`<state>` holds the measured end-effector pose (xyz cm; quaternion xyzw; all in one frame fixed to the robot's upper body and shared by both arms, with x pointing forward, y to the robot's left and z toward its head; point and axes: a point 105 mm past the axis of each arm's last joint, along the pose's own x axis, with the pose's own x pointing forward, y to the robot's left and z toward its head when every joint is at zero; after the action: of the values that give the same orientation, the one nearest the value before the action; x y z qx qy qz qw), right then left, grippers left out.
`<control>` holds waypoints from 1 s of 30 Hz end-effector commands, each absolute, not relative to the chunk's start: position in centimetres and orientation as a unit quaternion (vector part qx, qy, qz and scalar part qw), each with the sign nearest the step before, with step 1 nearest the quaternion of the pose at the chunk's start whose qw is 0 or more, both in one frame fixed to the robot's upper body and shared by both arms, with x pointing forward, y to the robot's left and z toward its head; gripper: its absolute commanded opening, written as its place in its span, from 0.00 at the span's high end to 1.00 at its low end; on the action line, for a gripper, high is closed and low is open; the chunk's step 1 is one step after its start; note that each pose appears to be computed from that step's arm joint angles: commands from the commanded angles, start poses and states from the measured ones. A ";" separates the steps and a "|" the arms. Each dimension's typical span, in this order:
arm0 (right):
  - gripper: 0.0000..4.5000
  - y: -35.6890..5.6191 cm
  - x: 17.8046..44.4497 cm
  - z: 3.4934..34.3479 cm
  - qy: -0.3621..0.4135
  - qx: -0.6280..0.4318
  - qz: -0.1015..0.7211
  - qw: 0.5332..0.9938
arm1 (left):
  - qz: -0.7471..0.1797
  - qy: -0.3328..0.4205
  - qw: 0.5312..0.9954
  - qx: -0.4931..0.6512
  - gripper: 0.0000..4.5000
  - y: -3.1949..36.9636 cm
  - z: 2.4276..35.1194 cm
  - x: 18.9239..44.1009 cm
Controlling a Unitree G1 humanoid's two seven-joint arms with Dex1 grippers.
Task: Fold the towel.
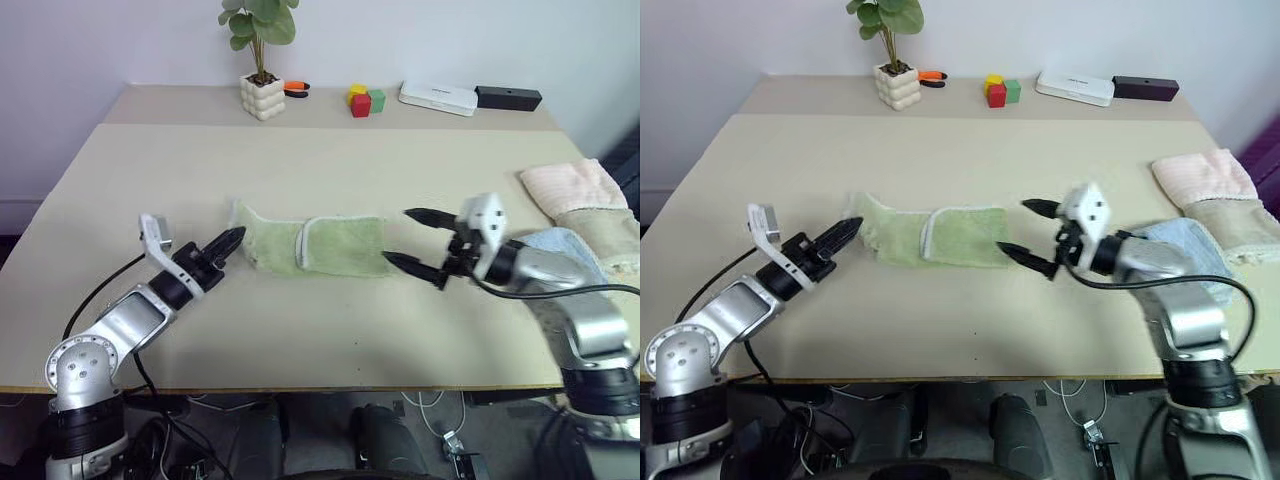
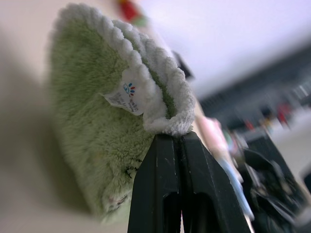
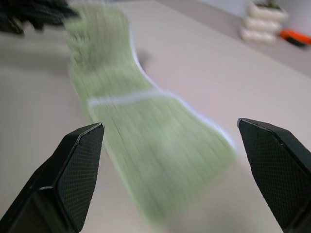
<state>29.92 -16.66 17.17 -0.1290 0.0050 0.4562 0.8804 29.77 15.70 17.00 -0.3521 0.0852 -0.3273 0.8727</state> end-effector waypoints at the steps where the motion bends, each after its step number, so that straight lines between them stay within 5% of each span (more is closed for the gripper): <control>1: 0.00 -16.9 29.2 18.4 -0.010 -0.141 0.460 0.877 | -0.434 0.075 0.864 -0.244 1.00 12.2 18.0 29.1; 11: 0.00 -17.9 28.6 18.2 -0.005 -0.159 0.426 0.891 | -0.577 0.080 0.796 -0.165 1.00 3.2 16.0 31.5; 30: 0.00 -19.2 26.7 17.5 0.006 -0.157 0.376 0.913 | -0.607 0.129 0.776 -0.115 1.00 -2.7 12.1 33.0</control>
<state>26.97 -19.51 16.11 -0.1477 0.0345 0.3774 0.9135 32.80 -2.16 11.09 -0.1221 0.1460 -0.5987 0.7781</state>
